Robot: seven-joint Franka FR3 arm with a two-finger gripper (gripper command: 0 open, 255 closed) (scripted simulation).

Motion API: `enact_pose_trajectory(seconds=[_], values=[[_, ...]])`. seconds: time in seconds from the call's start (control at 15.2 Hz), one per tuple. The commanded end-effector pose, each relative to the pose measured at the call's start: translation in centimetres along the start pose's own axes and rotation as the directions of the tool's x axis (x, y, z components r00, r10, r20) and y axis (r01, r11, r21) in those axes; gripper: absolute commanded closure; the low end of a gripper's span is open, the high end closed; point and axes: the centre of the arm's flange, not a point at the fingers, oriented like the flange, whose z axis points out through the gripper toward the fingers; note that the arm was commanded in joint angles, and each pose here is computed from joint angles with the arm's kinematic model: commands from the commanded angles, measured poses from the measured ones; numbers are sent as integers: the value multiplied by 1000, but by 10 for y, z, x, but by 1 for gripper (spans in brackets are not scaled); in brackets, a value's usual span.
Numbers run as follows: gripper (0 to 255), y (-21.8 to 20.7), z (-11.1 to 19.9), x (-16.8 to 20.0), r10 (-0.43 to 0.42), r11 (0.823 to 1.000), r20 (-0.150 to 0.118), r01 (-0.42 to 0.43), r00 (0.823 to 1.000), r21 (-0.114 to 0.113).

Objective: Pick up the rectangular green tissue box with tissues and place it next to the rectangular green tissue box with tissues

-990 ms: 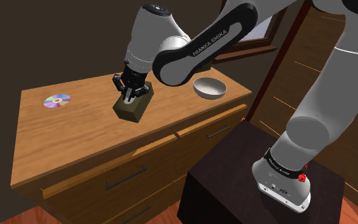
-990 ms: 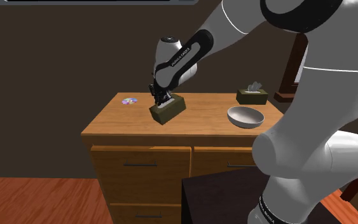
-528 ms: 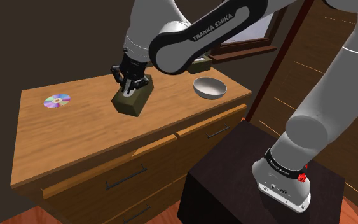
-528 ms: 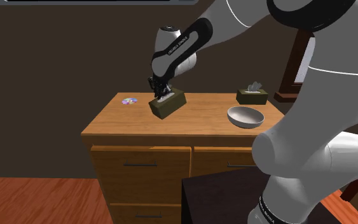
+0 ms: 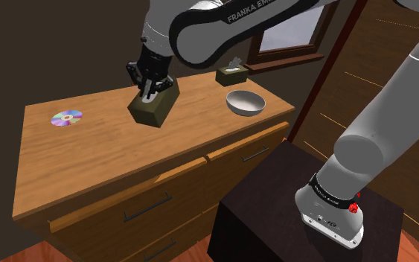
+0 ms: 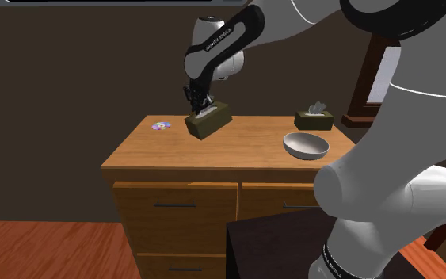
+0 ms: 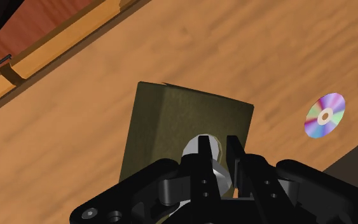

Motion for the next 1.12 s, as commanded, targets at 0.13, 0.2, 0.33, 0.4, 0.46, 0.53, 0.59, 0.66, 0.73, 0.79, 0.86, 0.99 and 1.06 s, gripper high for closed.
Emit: enact_pose_trajectory(seconds=[0.13,0.2,0.33,0.4,0.46,0.53,0.59,0.66,0.73,0.79,0.86,0.99,1.06], values=[[255,-8,-20,3,0,1000,0,0,1000,0],[255,-10,-25,4,0,1000,0,0,1000,0],[255,-13,-34,6,0,1000,0,0,1000,0],[255,-15,-39,7,0,1000,0,0,1000,0],[255,-17,-44,8,0,1000,0,0,1000,0],[255,-19,-49,8,0,1000,0,0,1000,0],[255,-21,-54,9,0,1000,0,0,1000,0],[255,-23,-59,10,0,1000,0,0,1000,0],[255,-25,-63,11,0,1000,0,0,1000,0],[255,-27,-68,12,0,1000,0,0,1000,0],[255,-29,-73,13,0,1000,0,0,1000,0],[255,-32,-83,15,0,1000,0,0,1000,0],[255,-34,-88,15,0,1000,0,0,1000,0]])
